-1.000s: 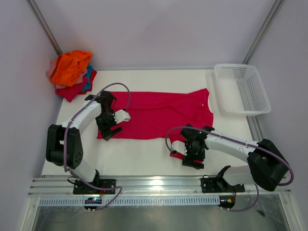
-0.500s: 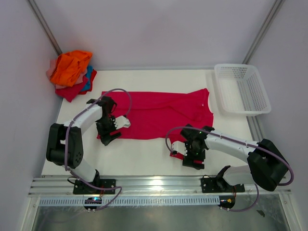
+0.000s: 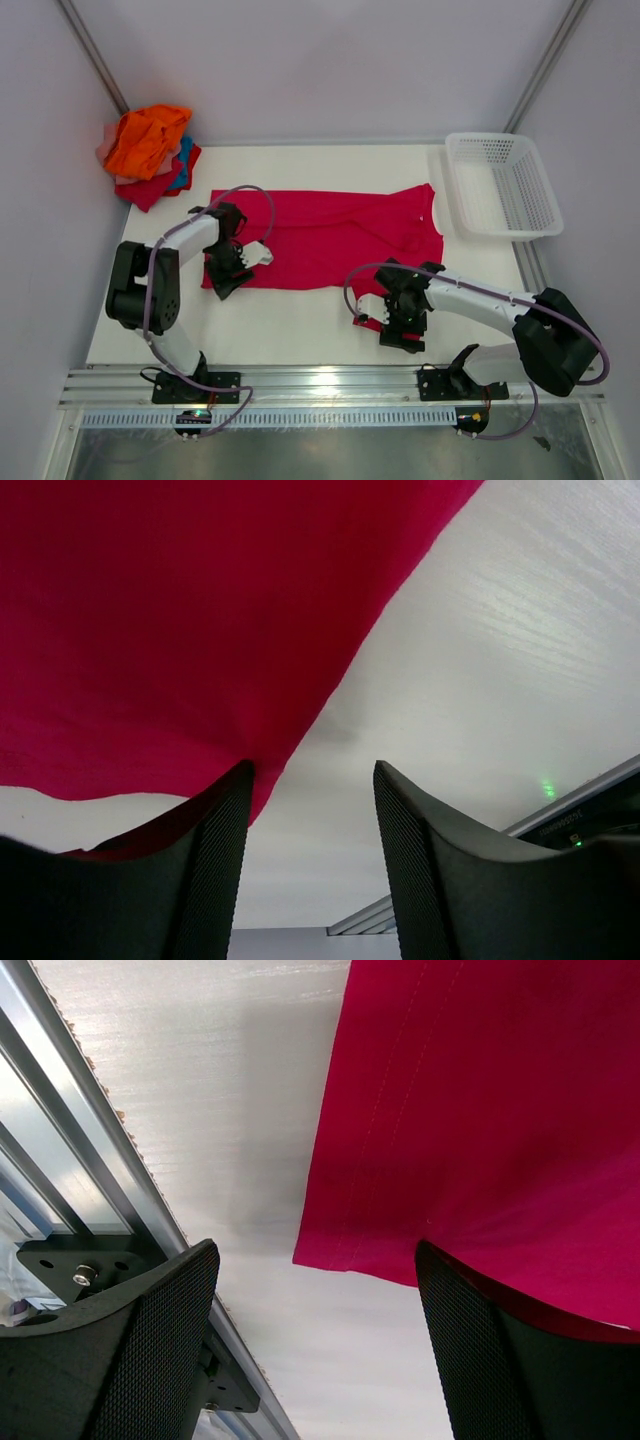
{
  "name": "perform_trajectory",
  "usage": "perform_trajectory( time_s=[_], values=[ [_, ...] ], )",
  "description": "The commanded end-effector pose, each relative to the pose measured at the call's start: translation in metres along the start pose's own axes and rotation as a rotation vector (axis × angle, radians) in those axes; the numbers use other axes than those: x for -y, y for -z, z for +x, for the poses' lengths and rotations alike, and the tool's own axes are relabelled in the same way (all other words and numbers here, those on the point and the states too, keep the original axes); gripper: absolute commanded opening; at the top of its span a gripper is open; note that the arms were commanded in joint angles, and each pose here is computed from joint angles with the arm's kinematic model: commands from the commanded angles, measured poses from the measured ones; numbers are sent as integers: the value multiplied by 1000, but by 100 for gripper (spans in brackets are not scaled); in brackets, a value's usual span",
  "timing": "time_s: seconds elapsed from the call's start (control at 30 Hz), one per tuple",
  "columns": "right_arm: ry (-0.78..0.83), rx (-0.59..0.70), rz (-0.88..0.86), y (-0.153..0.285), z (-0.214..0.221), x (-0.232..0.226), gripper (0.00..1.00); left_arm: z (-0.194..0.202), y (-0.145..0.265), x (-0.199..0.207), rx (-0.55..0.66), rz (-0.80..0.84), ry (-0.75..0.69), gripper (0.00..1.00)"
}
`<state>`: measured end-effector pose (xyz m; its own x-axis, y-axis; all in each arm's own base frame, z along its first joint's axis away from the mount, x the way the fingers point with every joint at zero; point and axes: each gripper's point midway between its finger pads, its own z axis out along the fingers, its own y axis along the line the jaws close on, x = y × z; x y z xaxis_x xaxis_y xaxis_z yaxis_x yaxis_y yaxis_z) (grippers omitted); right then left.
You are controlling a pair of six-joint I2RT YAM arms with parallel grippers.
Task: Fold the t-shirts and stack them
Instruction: Grap the side of the flattened tshirt closest away from the robot with both arms
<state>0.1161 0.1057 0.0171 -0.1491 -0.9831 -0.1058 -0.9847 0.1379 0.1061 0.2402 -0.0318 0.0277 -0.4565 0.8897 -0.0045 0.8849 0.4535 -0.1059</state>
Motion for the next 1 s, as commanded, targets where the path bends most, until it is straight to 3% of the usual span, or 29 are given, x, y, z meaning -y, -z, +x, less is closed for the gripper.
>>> perform_trajectory(
  time_s=[0.0, 0.07, 0.17, 0.2, 0.27, 0.4, 0.43, 0.77, 0.8, 0.93, 0.97],
  values=[
    [20, 5, -18, 0, -4, -2, 81, -3, 0, -7, 9, -15, 30, 52],
    [21, 4, -29, 0, -4, -3, 69, -2, 0, -7, 3, -10, 34, 43],
    [28, 1, -50, 0, -3, -6, 45, -2, 0, -6, -7, 22, 39, 12],
    [29, -1, -53, -1, -4, -6, 39, -2, -1, -5, -11, 30, 45, 7],
    [29, -6, -58, -1, -3, -7, 28, -3, 0, -6, -15, 48, 55, 0],
    [26, -10, -52, -1, -2, -6, 3, -5, 2, -8, -10, 59, 74, 0],
    [21, -14, -49, -2, -2, -5, 3, -6, 2, -8, -8, 61, 76, 0],
    [13, 1, -28, 1, -6, -1, 3, -7, 3, -9, 2, 67, 93, 0],
    [13, 6, -24, 3, -7, -1, 10, -6, 2, -8, -2, 71, 93, 0],
    [26, -9, -44, 4, -4, -5, 70, -6, 2, -7, -1, 73, 90, 0],
    [31, -7, -49, 4, -4, -5, 74, -6, 1, -8, 0, 72, 90, 0]
  ],
)
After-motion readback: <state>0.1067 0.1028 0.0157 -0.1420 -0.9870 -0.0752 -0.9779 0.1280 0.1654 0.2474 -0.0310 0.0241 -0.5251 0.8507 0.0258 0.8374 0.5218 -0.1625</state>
